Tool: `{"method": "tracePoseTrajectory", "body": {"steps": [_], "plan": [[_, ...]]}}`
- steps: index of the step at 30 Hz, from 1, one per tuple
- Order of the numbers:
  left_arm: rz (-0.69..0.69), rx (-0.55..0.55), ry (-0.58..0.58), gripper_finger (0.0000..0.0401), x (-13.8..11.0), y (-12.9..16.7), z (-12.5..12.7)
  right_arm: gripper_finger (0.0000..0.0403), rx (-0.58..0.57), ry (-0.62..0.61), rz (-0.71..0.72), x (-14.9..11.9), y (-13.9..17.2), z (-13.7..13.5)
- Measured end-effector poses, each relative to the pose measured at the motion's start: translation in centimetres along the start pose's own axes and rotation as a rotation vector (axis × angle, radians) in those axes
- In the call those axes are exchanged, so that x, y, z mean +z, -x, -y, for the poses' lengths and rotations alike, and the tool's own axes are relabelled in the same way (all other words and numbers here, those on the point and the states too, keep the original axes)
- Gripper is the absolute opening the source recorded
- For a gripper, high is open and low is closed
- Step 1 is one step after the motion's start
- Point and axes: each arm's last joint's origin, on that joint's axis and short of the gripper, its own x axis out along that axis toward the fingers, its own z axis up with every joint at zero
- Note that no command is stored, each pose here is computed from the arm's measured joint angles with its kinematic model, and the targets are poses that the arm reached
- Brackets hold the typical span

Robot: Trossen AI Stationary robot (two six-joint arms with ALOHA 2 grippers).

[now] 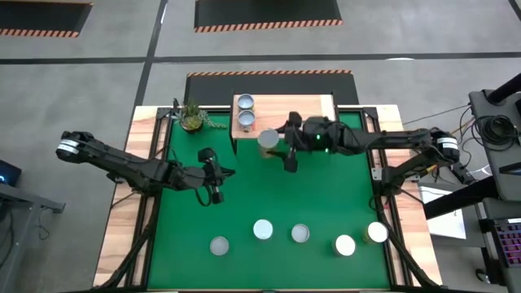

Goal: Pick and place cans onto a shelf
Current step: Put the canned pineapple on the shelf

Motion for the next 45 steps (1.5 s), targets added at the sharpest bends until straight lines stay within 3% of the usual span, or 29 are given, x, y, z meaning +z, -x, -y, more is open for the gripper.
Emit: {"method": "tracePoseTrajectory", "body": {"steps": [8, 15, 25, 33, 38, 45], "plan": [[-0.011, 0.002, -0.009, 0.0, -0.2, -0.2, 0.1, 0.0294, -0.051, -0.013, -0.044, -3.4, -0.5, 4.8], [-0.017, 0.006, -0.017, 0.0, -0.3, -0.3, 0.1, 0.03, -0.078, -0.042, -0.025, -3.8, -0.1, 6.7], [-0.018, 0.007, -0.017, 0.0, -0.3, -0.3, 0.1, 0.0348, -0.11, -0.048, -0.03, -4.1, 0.1, 7.5], [-0.017, 0.007, -0.017, 0.0, -0.3, -0.3, 0.1, 0.0338, -0.133, -0.039, -0.036, -3.7, 0.7, 7.5], [-0.018, 0.007, -0.017, 0.0, -0.3, -0.3, 0.1, 0.0336, -0.167, -0.057, -0.062, -2.2, 2.9, 7.5], [-0.017, 0.007, -0.017, 0.0, -0.3, -0.3, 0.1, 0.0325, -0.113, -0.067, -0.077, -1.0, 5.8, 5.6]]}}
